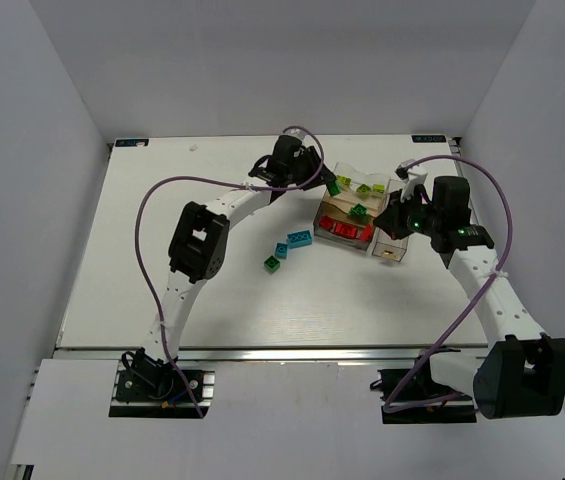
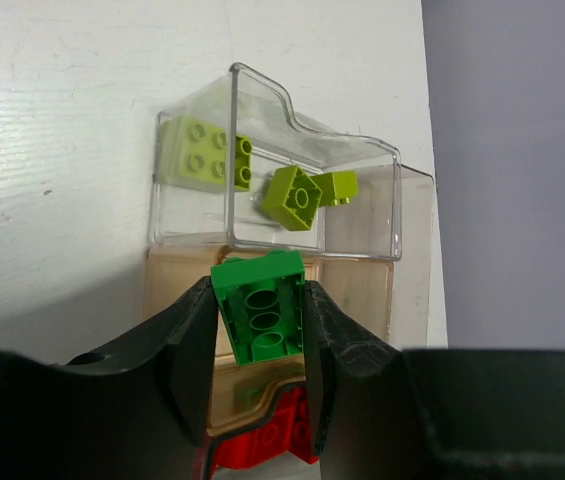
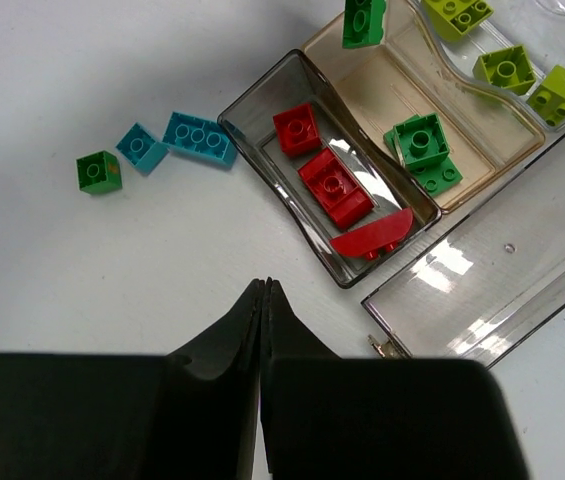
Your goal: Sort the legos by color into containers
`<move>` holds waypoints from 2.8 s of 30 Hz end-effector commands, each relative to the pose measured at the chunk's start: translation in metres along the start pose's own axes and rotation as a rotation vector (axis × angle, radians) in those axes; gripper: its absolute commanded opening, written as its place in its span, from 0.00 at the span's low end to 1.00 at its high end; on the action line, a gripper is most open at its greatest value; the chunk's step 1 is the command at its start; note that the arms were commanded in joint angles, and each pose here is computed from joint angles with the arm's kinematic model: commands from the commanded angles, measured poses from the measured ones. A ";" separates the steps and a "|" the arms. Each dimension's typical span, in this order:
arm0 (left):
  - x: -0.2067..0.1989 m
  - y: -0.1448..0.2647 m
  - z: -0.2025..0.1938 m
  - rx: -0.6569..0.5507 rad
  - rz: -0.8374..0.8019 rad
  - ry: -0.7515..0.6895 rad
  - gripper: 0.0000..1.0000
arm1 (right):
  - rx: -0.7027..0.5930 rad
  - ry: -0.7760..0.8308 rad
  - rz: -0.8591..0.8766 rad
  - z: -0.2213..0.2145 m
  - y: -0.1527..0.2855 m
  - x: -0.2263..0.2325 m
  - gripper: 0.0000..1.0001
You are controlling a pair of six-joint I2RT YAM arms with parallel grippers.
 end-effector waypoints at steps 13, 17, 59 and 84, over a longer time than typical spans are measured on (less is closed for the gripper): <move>-0.049 0.020 0.024 -0.076 -0.105 -0.053 0.57 | 0.015 0.058 0.076 -0.008 -0.003 0.007 0.54; -0.052 0.024 0.029 -0.082 -0.104 -0.065 0.61 | 0.031 0.130 0.153 -0.014 -0.004 0.015 0.72; 0.034 0.445 -0.046 -0.448 0.440 0.046 0.70 | 0.544 0.231 0.163 -0.131 -0.190 0.160 0.81; 0.034 0.433 -0.052 -0.425 0.400 0.027 0.71 | 0.366 0.389 0.617 -0.061 -0.129 0.222 0.00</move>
Point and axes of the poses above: each gripper's point midway between its finger pads, its own y axis back along the fingers, its own x axis along the line the jaws close on, z = x × y, the point moved 1 cm from there along y, back along the fingers, and after that the axes turned 7 degrees about -y, right-handed, at the moved point
